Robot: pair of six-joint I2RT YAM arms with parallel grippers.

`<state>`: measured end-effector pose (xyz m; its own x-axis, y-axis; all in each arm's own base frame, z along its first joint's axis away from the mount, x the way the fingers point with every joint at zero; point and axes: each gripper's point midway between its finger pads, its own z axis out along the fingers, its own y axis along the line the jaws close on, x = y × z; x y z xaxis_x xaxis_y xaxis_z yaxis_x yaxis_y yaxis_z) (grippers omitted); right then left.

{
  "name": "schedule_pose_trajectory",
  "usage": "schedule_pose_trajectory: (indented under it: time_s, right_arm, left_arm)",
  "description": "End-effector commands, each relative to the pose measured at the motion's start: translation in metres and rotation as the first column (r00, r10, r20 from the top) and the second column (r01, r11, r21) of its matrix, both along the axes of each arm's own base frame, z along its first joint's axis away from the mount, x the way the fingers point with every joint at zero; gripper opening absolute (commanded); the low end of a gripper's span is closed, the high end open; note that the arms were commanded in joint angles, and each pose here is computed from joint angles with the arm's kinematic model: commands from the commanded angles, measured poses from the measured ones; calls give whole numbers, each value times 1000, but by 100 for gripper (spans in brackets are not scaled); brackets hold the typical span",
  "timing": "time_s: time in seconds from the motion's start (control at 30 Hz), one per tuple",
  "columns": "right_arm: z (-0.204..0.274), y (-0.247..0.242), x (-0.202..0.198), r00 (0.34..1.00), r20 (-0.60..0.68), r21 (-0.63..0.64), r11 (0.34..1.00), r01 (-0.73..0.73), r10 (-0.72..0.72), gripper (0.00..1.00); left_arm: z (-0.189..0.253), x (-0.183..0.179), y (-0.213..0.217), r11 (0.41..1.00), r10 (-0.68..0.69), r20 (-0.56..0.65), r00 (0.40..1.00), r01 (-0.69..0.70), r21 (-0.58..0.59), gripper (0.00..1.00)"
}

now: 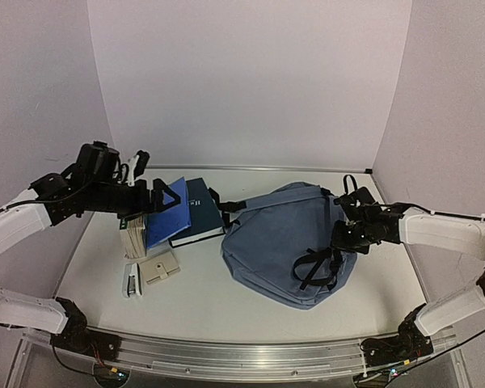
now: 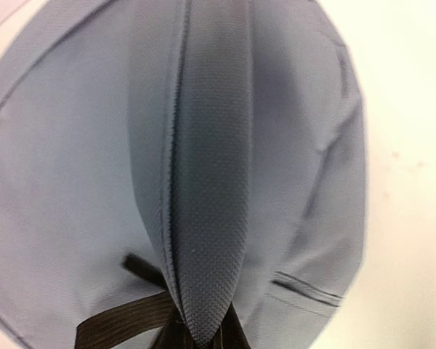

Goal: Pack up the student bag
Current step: Move the student bag to the center of the board.

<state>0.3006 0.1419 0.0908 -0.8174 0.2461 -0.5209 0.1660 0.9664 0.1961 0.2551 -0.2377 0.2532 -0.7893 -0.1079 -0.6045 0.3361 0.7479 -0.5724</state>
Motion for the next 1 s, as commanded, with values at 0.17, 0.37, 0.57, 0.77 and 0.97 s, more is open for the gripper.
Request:
schedule_pose_trajectory:
  time_s: [0.17, 0.37, 0.57, 0.77, 0.97]
  right_arm:
    - [-4, -23, -9, 998, 7, -64, 996, 64, -64, 0]
    - [8, -14, -6, 999, 31, -13, 999, 39, -38, 0]
    - [17, -1, -3, 999, 49, 49, 999, 6, -9, 0]
    - [18, 6, -3, 999, 43, 77, 997, -22, 18, 0]
    - [31, 15, -9, 997, 56, 141, 988, -61, 53, 0]
  left_arm:
    - [-54, -17, -108, 993, -58, -165, 985, 41, -107, 95]
    - [-109, -21, -145, 984, -83, -308, 948, 28, -178, 90]
    - [-151, -20, -172, 977, -120, -390, 913, 39, -208, 88]
    - [-175, -7, -198, 976, -140, -404, 904, 56, -212, 76]
    - [-191, 23, -184, 988, -41, -379, 924, -18, -152, 27]
